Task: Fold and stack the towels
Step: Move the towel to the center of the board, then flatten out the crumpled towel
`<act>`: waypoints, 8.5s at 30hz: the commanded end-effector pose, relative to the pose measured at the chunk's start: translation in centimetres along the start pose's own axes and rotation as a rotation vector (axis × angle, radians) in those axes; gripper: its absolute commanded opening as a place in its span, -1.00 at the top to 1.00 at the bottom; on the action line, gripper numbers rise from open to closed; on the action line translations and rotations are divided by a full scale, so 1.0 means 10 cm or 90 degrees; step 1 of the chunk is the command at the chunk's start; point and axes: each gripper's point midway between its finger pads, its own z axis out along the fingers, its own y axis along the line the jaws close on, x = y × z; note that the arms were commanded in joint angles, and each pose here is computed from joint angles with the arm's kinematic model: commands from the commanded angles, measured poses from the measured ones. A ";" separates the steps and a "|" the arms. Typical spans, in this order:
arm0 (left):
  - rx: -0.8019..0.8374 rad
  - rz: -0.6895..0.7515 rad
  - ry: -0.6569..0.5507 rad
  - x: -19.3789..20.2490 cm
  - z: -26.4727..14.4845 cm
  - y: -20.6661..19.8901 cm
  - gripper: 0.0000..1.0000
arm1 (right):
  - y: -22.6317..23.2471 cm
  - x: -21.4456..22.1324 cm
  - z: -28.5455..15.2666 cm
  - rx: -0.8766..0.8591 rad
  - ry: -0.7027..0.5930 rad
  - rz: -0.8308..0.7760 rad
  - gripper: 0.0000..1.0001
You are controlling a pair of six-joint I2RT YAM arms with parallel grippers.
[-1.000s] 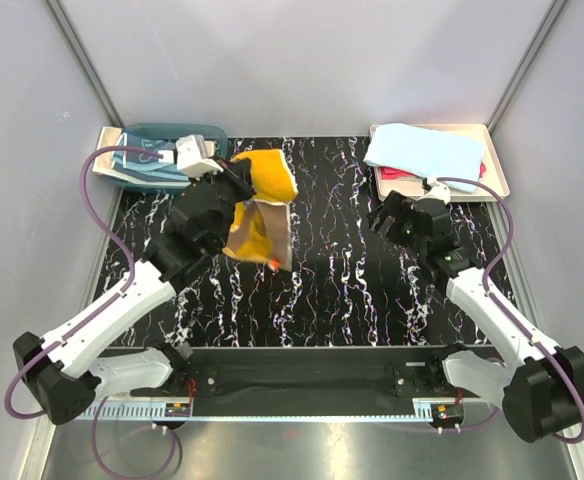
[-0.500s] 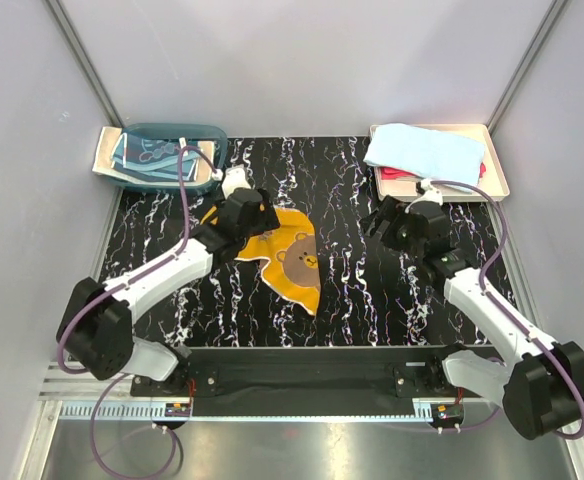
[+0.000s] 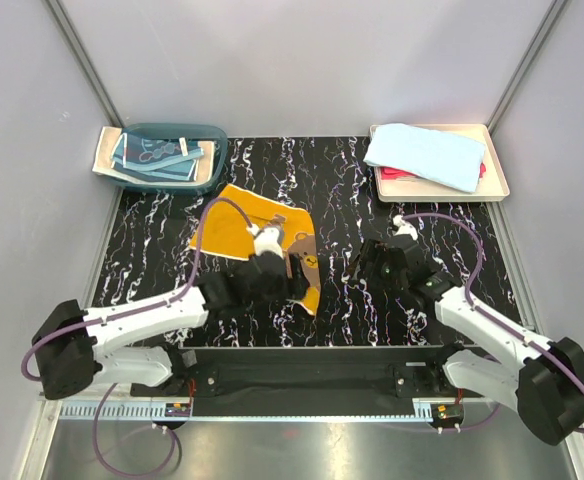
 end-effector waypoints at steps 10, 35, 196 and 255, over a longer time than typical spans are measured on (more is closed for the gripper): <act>0.052 -0.112 0.080 0.89 -0.14 -0.57 -0.60 | -0.09 -0.16 0.02 0.049 -0.051 0.023 -0.71; -0.047 -0.193 -0.006 0.79 0.27 -0.37 -0.08 | -0.19 -0.04 0.08 0.064 -0.038 0.040 -0.72; -0.196 -0.162 -0.132 -2.28 0.12 1.47 1.00 | 2.80 0.05 1.73 -0.023 -0.185 -0.221 -0.12; -0.151 -0.272 -0.020 -0.37 0.37 1.72 1.00 | 1.51 0.63 0.82 -0.137 0.042 -0.298 0.10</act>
